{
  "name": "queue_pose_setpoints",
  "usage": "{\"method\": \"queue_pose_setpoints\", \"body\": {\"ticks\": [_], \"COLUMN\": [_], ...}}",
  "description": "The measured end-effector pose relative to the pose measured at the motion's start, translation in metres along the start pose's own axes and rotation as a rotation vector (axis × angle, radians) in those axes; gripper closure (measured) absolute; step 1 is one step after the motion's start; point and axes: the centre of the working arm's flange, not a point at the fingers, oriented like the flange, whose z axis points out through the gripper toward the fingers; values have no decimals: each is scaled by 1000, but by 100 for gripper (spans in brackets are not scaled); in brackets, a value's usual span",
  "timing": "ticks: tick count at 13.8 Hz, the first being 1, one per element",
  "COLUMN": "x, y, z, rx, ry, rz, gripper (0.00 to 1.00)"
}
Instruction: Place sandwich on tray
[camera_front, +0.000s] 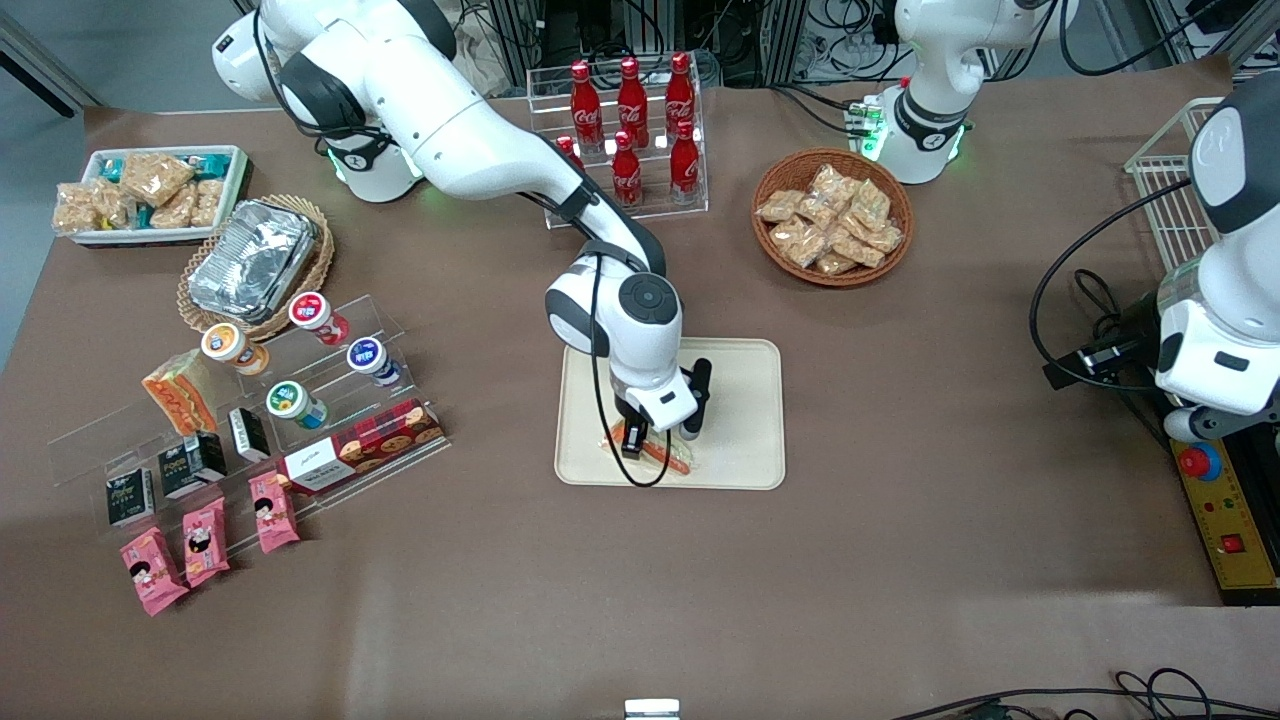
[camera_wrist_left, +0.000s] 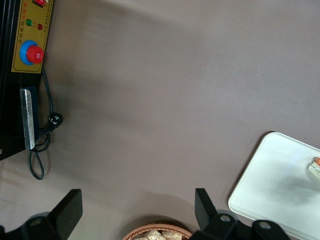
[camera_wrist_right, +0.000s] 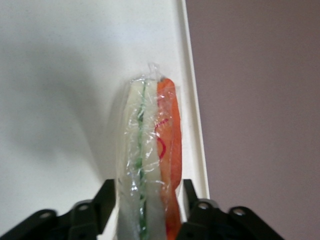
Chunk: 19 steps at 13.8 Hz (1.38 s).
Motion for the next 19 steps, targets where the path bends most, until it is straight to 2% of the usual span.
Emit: {"method": "queue_pose_setpoints", "body": {"ticks": [3, 4, 7, 10, 12, 13, 15, 19], "x": [-14, -21, -56, -123, -171, -195, -239, -303], "y": [33, 45, 86, 142, 172, 185, 209, 239], "z": [-14, -21, -56, -127, -175, -191, -211, -249], "rx": [38, 53, 113, 190, 219, 237, 280, 267], "ry": [44, 55, 28, -33, -49, -52, -31, -5], "rz": [99, 135, 237, 358, 426, 464, 540, 648], "gripper": [4, 0, 0, 0, 0, 0, 0, 0]}}
